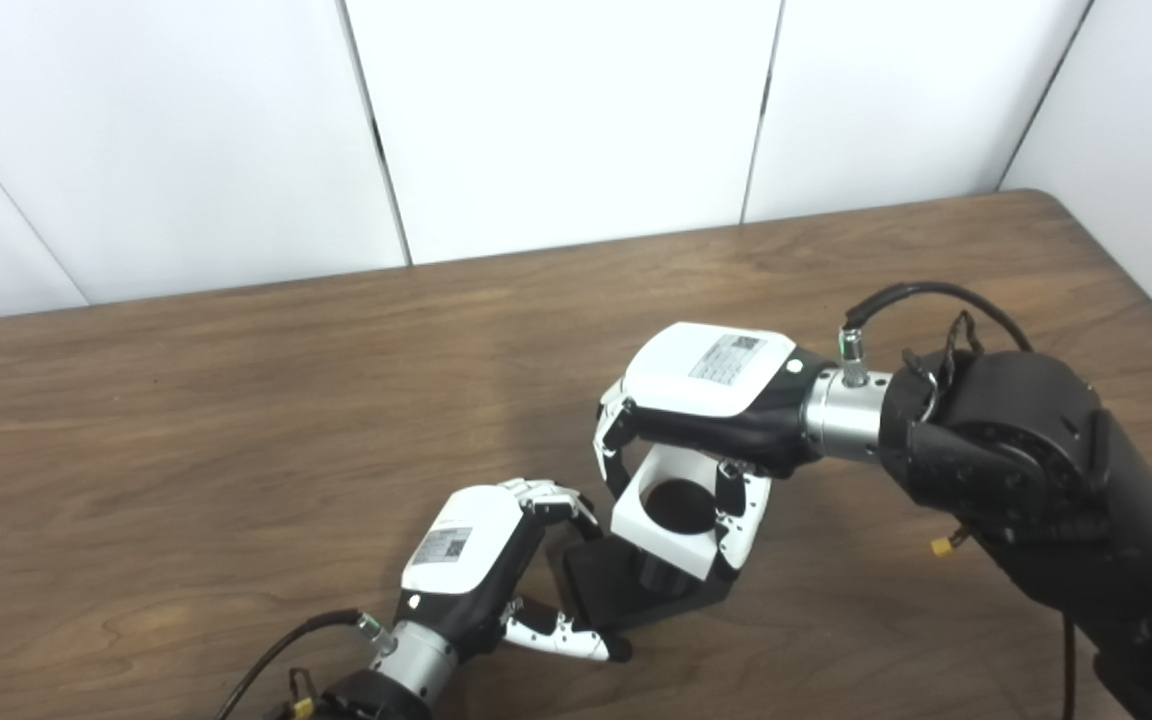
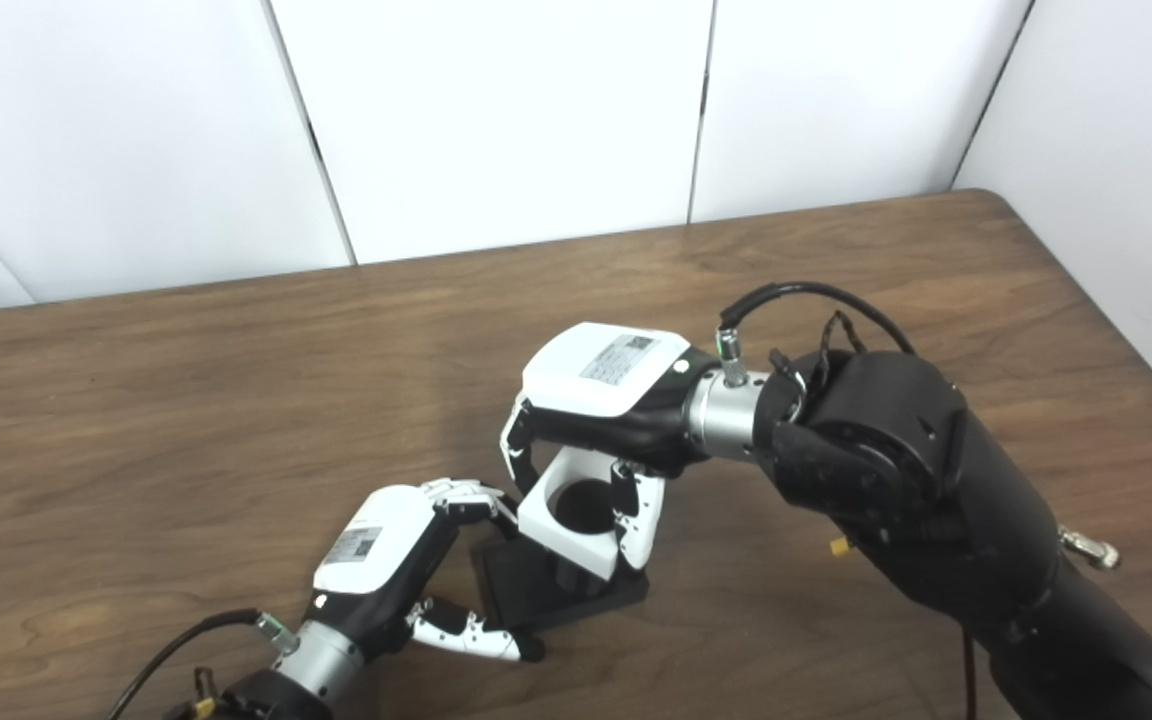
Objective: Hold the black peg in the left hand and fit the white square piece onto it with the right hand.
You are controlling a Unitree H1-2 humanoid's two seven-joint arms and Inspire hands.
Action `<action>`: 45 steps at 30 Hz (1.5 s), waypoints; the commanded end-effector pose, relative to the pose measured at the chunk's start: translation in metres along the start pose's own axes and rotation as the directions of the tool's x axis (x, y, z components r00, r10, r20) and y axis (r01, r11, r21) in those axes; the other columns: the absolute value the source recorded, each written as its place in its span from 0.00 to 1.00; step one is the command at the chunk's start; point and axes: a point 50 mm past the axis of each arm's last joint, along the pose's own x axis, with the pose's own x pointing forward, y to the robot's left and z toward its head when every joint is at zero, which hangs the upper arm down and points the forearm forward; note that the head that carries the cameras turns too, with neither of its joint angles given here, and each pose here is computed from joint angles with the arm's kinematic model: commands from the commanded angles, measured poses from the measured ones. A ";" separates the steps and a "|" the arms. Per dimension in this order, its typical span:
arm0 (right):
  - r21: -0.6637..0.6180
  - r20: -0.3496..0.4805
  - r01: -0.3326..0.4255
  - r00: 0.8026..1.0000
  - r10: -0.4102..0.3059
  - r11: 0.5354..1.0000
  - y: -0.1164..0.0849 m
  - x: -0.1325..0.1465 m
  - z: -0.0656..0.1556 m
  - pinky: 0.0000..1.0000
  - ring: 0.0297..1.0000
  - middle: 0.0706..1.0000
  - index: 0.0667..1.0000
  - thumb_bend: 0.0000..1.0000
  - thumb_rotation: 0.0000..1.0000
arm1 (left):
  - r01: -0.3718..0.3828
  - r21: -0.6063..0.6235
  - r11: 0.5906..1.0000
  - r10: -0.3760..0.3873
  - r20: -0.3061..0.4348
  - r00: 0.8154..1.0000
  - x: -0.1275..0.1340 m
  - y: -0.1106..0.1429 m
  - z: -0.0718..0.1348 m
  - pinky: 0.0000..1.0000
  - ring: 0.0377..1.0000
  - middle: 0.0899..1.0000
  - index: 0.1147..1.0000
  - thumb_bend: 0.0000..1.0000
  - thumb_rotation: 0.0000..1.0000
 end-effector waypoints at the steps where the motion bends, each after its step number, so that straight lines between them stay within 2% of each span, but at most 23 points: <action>1: -0.029 0.001 0.060 0.998 -0.060 0.998 -0.011 -0.003 0.000 0.82 0.84 0.72 0.45 0.52 0.13 | 0.081 -0.016 0.997 -0.081 -0.020 0.997 -0.003 -0.011 0.001 0.83 0.82 0.74 0.42 0.51 0.04; 45: -0.019 -0.007 0.003 1.000 -0.003 1.000 -0.008 -0.007 -0.004 0.81 0.84 0.72 0.45 0.52 0.13 | 0.085 -0.022 0.996 -0.085 -0.019 0.996 -0.006 -0.003 0.000 0.81 0.82 0.73 0.42 0.51 0.04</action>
